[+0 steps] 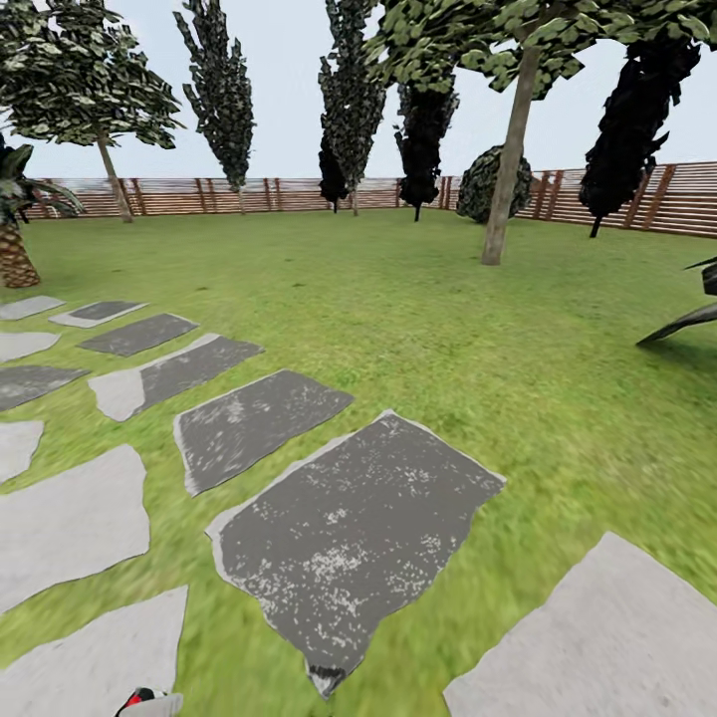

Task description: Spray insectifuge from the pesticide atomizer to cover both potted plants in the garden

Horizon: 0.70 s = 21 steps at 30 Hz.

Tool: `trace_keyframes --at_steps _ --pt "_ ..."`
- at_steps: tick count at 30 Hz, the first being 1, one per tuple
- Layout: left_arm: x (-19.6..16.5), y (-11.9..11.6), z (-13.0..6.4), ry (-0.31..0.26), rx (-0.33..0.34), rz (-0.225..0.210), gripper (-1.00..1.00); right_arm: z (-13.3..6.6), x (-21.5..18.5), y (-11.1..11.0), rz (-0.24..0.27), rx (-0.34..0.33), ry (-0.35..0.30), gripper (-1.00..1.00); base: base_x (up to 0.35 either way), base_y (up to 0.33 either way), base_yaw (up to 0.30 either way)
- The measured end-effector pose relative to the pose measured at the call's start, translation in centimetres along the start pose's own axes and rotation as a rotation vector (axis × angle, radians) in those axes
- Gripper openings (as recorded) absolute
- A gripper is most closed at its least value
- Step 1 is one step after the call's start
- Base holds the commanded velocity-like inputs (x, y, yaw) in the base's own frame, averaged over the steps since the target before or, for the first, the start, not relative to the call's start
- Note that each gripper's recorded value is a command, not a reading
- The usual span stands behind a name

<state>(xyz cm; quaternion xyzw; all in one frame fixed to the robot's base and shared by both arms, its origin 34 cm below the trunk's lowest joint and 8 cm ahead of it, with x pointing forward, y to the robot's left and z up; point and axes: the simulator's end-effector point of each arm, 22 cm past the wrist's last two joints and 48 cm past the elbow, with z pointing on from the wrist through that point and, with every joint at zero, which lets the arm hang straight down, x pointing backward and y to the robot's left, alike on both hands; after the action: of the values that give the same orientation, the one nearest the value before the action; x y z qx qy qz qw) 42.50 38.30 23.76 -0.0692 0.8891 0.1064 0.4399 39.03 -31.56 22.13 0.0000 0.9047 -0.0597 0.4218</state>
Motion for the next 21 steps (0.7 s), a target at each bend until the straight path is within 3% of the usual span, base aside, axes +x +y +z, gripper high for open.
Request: trace_keyframes --at_steps 12,21 --pt "0.5 0.1 0.0 0.012 -0.003 0.001 -1.00 0.0 0.4 0.1 -0.002 -0.002 0.010 1.00 0.000 0.000 0.260" --pt "-1.0 0.3 -0.7 0.017 -0.008 -0.004 -1.00 -0.8 -1.1 -0.1 -0.003 -0.002 0.014 1.00 0.000 0.000 0.259"
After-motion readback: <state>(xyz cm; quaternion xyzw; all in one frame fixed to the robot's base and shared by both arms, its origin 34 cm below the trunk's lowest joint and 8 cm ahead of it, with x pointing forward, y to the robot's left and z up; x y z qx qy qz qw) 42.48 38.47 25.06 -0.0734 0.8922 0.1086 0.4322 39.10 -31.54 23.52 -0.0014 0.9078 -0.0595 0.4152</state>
